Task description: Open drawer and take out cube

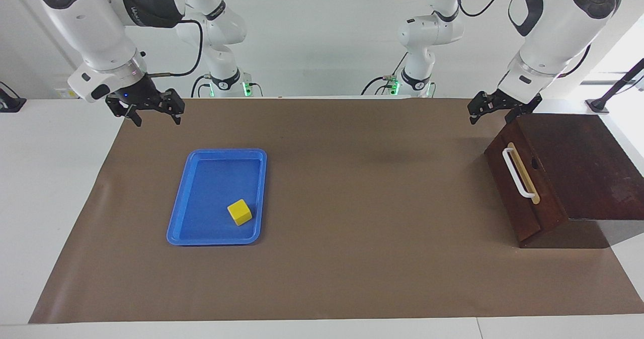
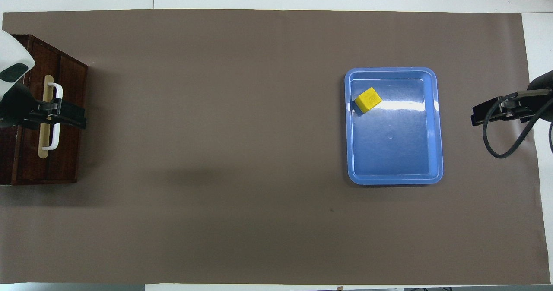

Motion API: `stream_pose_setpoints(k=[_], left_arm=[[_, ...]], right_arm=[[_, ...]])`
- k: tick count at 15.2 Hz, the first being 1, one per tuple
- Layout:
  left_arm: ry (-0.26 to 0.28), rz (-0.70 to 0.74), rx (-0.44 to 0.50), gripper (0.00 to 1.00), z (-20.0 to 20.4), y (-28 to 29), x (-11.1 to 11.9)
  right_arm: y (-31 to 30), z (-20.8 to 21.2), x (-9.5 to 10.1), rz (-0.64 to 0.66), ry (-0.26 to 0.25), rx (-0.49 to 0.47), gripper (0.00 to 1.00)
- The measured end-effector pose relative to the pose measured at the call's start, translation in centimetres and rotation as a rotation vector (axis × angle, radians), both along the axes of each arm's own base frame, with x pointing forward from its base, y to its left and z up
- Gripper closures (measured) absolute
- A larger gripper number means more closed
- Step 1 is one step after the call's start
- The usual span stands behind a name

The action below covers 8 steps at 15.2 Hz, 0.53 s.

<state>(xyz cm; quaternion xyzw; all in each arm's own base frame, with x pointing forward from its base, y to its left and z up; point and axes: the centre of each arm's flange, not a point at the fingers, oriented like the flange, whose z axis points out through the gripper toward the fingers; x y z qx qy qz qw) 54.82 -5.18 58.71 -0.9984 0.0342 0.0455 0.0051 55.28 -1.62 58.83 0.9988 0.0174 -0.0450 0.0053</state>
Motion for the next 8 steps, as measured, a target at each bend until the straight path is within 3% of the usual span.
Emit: stream_pose_setpoints(k=[8], left_arm=[[-0.036,0.002,-0.003,0.0,-0.18,0.09,0.47]], right_arm=[[-0.07,0.13,-0.01,-0.001,-0.003,0.0,0.0]])
